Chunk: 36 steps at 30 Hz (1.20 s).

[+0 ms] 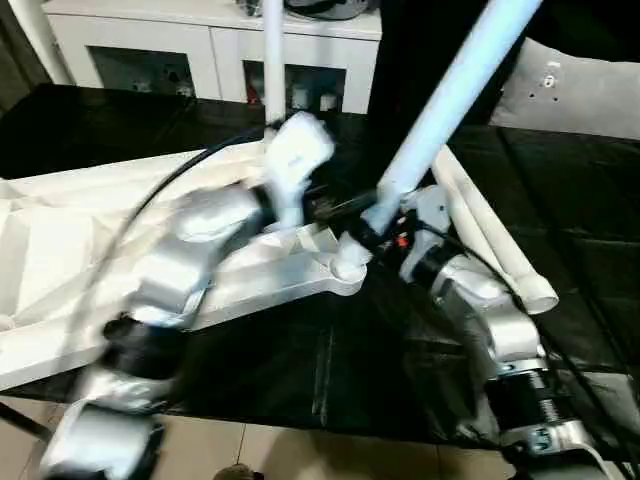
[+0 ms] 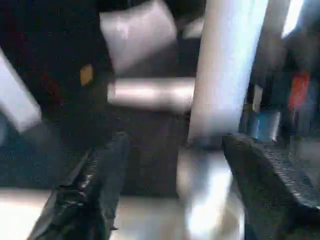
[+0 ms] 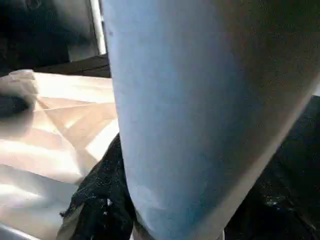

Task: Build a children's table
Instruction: Insert table leg to table base

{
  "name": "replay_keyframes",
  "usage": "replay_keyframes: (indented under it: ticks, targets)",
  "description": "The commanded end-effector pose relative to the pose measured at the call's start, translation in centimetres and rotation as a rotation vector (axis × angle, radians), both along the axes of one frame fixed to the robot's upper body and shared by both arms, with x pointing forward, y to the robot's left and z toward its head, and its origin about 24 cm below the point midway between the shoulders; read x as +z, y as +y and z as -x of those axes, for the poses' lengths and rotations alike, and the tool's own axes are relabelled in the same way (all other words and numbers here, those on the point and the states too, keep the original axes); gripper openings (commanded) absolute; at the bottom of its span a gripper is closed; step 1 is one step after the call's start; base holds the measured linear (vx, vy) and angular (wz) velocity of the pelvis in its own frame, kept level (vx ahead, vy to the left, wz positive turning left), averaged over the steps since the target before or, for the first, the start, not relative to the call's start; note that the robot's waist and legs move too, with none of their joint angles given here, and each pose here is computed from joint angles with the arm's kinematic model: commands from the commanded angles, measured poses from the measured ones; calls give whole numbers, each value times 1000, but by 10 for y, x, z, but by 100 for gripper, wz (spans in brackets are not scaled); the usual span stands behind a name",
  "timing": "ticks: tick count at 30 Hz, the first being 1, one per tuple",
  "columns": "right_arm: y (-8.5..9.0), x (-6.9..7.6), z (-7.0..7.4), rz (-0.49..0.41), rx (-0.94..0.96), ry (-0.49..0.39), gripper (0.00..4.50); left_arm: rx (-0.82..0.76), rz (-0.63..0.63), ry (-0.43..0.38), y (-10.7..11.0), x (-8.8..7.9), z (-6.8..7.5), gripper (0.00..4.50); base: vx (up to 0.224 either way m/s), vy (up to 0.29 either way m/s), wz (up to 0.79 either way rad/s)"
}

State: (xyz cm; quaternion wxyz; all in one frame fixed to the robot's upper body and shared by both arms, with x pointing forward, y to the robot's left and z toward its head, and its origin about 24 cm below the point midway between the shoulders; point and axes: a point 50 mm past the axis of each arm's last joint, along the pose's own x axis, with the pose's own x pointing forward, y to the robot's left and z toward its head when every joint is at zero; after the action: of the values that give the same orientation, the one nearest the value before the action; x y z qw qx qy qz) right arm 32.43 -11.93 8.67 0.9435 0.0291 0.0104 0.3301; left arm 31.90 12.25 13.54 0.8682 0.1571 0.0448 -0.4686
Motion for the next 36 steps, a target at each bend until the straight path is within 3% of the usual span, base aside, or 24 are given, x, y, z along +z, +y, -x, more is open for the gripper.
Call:
replay_keyframes:
  ticks: [1,7,8,11,13,28,36]
  targets:
    - [-6,2,-3,0,-15,5,190,-53,-61,49,1,-11,4,382,0,0,0]
    - [-10,1,-4,19,-23,17,190,-107,-191,251,14,-54,17,388,0,0,0]
    - [-10,1,-4,20,-23,17,190,-102,-203,265,15,-58,17,364,0,0,0]
    - [-10,1,-3,23,-21,20,190,-78,-228,267,19,-69,15,346,0,0,0]
    - [-9,0,-3,26,-19,22,190,-81,-245,253,20,-71,14,315,0,0,0]
    - [-7,-2,-3,40,4,40,190,-58,-206,261,27,-74,4,207,0,0,0]
    - [-7,-4,-1,47,11,45,190,-70,-272,279,29,-81,6,139,0,0,0]
